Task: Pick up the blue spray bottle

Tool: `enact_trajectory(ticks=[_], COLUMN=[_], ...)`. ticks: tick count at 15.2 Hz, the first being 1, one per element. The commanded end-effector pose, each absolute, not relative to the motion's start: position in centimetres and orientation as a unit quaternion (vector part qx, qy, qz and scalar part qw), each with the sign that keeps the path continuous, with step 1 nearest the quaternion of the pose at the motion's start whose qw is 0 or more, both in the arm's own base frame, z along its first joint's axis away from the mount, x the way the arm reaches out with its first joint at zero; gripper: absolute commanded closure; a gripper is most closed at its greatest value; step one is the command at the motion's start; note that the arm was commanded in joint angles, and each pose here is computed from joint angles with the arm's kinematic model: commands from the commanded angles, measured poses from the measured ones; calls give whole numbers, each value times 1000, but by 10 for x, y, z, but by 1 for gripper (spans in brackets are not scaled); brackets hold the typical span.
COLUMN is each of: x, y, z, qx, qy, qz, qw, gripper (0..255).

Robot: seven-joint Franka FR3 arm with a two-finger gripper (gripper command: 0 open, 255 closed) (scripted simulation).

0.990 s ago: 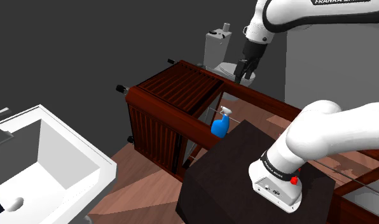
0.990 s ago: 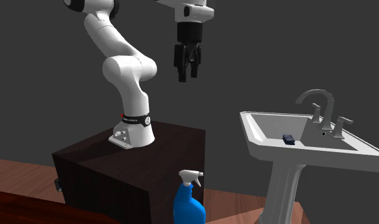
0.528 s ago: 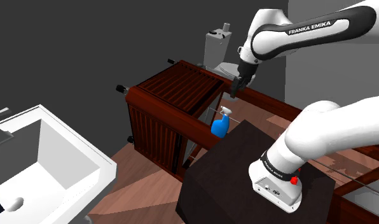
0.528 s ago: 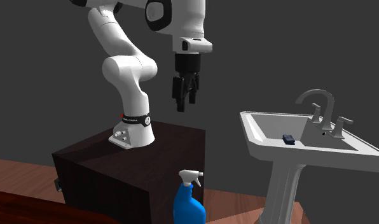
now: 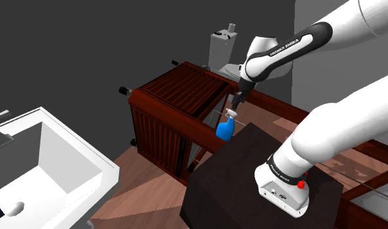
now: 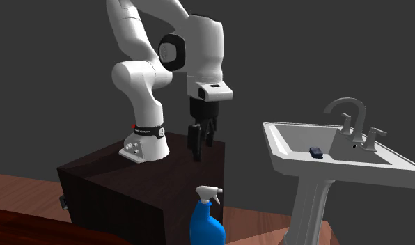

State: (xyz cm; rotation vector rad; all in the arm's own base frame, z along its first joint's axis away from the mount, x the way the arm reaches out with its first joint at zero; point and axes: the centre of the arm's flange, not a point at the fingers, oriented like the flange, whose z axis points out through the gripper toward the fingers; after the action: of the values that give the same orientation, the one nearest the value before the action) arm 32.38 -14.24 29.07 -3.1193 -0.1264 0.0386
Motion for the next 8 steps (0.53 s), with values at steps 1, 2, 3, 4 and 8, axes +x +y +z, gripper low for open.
enact_trajectory(ticks=[1, 2, 3, 4, 8], x=[327, 329, 331, 333, 335], y=[-157, -162, -168, -173, -179], z=[268, 257, 245, 233, 210], qx=[-999, -999, -999, -999, -999], qy=[-45, -47, -49, -51, -53], qz=[9, 8, 7, 6, 5], qw=[6, 5, 4, 3, 2], gripper=[0, 0, 0, 0, 0])
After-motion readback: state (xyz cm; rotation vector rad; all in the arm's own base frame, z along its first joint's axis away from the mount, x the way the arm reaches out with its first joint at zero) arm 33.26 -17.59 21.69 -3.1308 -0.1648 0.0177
